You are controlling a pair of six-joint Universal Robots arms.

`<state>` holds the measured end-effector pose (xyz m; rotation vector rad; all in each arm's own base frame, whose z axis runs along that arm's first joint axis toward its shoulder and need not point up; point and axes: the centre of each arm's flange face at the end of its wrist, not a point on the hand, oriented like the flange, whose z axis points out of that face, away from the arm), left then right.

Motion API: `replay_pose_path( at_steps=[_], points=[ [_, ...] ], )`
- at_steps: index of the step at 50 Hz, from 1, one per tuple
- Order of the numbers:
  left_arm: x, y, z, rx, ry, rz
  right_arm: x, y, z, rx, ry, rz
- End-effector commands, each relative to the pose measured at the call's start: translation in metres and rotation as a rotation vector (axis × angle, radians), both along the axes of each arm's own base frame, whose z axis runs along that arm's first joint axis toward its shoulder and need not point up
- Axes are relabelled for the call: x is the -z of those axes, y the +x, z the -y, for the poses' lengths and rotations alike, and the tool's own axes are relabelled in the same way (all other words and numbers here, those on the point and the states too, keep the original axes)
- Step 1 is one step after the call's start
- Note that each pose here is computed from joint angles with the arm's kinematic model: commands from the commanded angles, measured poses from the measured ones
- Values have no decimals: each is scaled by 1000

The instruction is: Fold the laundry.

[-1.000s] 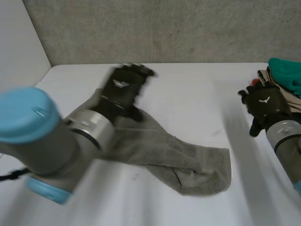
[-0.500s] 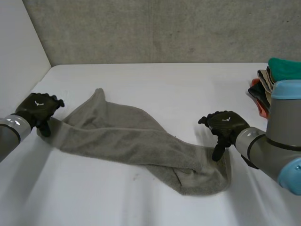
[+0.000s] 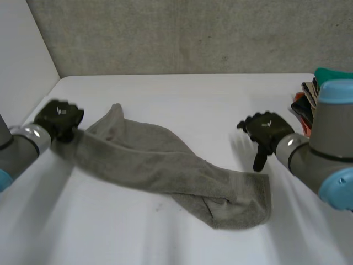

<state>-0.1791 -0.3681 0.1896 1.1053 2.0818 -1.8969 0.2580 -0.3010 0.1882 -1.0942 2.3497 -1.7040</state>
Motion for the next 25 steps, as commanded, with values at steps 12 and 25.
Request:
replay_pose_path(
  at_steps=[12,25],
  points=[
    [-197,-36,-82,172,-543,-370,0,62,8,-206,181,124],
    [-223,-35,-91,205,-658,-435,19,74,37,-95,164,179]
  ],
)
